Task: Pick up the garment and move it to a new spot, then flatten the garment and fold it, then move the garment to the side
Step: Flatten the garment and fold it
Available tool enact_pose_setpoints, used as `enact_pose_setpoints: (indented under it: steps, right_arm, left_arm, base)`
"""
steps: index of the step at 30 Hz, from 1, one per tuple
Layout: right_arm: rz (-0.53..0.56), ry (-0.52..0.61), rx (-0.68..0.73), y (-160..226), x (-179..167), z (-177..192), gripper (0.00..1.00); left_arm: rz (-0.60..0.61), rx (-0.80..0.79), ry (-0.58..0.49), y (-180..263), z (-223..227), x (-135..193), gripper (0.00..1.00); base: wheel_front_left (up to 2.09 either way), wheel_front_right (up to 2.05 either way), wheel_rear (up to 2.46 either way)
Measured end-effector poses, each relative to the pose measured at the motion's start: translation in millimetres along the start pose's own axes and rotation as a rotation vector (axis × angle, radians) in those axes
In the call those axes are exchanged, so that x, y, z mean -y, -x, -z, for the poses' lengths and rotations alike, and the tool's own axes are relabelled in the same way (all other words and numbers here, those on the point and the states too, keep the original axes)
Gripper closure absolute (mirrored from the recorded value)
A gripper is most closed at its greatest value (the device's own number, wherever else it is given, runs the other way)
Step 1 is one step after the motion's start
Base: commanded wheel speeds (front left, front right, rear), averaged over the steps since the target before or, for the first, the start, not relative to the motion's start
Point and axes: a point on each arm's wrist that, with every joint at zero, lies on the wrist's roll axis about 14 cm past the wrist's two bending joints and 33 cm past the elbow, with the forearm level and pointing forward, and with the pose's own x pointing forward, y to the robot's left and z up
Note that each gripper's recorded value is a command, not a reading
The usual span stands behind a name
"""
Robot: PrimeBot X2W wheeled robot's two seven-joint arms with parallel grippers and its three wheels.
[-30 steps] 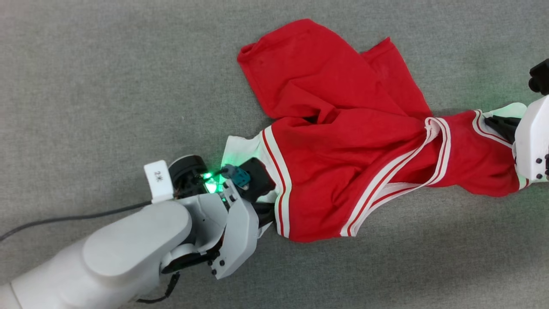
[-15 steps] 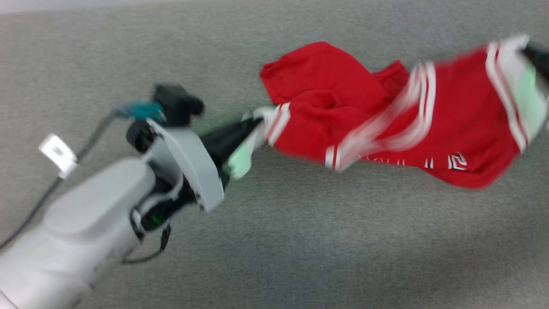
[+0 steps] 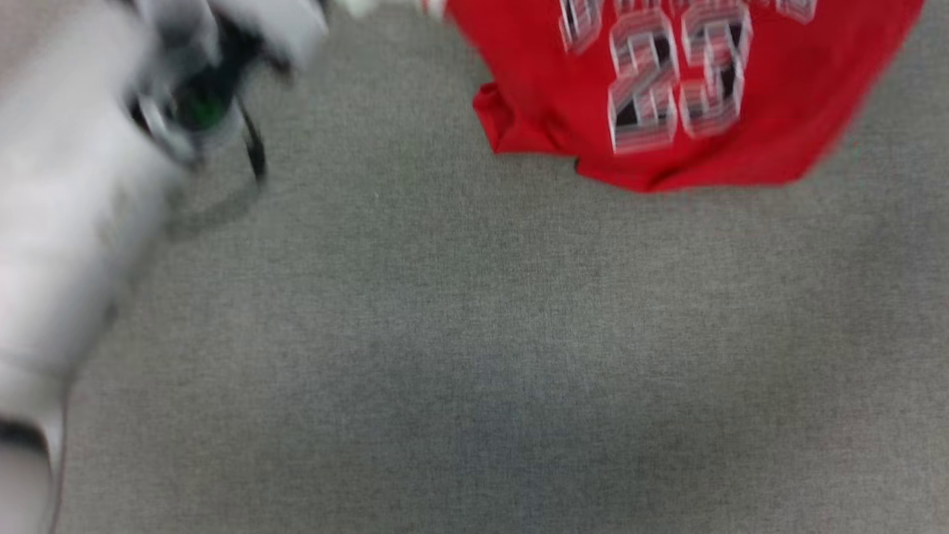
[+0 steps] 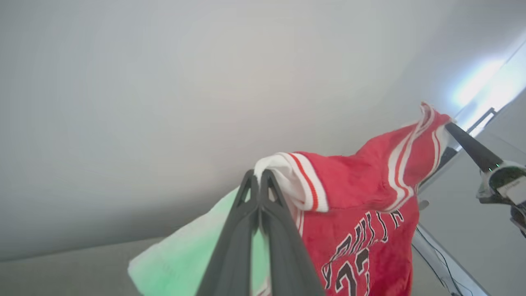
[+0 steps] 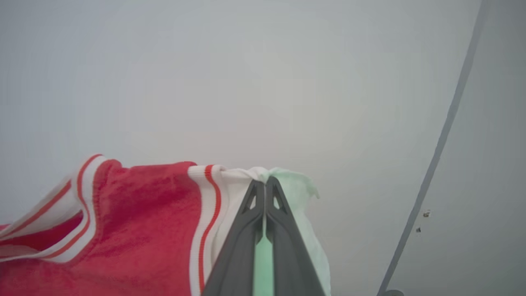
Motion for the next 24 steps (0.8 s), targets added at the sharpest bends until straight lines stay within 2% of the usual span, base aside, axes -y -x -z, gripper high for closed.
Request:
enact_pose_setpoints:
  steps: [3, 8, 10, 13, 16, 18, 24]
  right_arm:
    - [0.034, -0.020, 0.092, -23.6, 0.4, -31.1, 1.00]
    - [0.074, -0.044, 0.231, -43.1, 3.9, -89.0, 1.00]
    - [0.088, -0.040, 0.285, -41.9, 7.6, -112.0, 1.00]
    - [0.094, -0.047, 0.311, -38.2, 5.8, -121.3, 1.00]
    - [0.076, -0.059, 0.289, -33.6, -4.4, -106.8, 1.00]
    - [0.073, -0.068, 0.254, -27.6, -5.6, -87.4, 1.00]
    - [0.067, -0.089, 0.098, 5.8, -3.9, -9.9, 1.00]
  left_arm:
    - [-0.047, 0.107, -0.023, -23.8, -47.6, -7.1, 1.00]
    - [-0.035, 0.343, -0.078, -46.3, -134.3, 13.9, 1.00]
    - [-0.020, 0.403, -0.092, -46.4, -155.8, 23.7, 1.00]
    - [-0.010, 0.463, -0.076, -41.0, -175.0, 31.3, 1.00]
    - [-0.016, 0.428, -0.087, -37.0, -165.6, 28.6, 1.00]
    - [-0.035, 0.344, -0.104, -35.1, -135.5, 18.4, 1.00]
    - [-0.016, 0.096, -0.058, -8.3, -28.4, 0.8, 1.00]
  base:
    - [0.00, 0.00, 0.00]
    - [0.00, 0.00, 0.00]
    - [0.00, 0.00, 0.00]
    - [0.00, 0.00, 0.00]
    - [0.00, 0.00, 0.00]
    - [0.00, 0.00, 0.00]
    - [0.00, 0.00, 0.00]
